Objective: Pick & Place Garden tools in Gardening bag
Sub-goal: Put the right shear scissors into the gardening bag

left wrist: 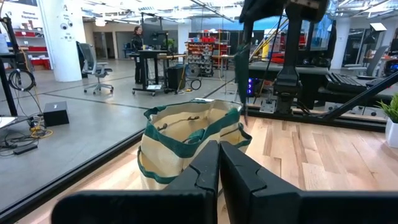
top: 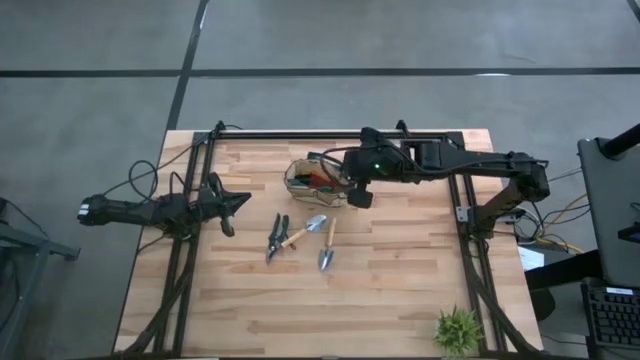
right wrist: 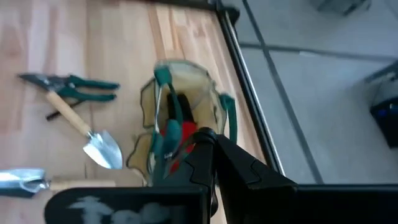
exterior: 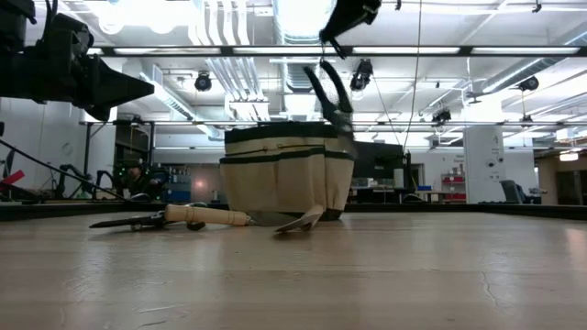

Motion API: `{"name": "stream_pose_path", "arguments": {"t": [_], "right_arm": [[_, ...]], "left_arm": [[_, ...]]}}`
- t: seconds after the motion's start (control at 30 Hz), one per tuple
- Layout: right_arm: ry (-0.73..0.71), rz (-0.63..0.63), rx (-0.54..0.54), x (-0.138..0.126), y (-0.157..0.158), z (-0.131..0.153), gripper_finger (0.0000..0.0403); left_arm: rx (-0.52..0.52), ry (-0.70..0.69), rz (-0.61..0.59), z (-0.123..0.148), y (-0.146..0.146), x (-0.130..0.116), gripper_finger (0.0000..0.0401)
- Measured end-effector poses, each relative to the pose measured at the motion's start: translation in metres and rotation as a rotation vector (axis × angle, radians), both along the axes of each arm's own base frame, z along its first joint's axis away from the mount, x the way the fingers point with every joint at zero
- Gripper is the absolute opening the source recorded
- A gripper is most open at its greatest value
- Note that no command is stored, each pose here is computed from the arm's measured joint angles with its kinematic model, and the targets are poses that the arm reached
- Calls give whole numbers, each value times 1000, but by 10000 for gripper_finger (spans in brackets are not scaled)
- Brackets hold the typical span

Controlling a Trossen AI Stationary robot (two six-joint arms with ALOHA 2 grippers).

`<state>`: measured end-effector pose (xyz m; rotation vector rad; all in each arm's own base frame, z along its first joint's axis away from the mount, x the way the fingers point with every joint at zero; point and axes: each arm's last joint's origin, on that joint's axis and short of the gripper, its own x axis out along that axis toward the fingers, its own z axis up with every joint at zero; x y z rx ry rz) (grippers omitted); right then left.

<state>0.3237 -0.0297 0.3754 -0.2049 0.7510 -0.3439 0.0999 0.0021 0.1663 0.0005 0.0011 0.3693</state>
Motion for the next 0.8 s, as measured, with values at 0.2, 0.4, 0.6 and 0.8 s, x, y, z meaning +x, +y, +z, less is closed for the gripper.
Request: {"name": "stream_pose_path", "arguments": {"t": [0.2,0.4,0.6,0.8], "right_arm": [[-44,37,-38,-12,16,10,8],[-47,15,-53,-32,24,2,8],[-69,-18,5,-64,28,-7,8],[-104,-69,-13,-85,24,-18,8]], "left_arm": [[0,0,0,0,0,0,16],[0,1,0,0,0,0,18],[0,0,0,0,0,0,17],[0,1,0,0,0,0,18]]}}
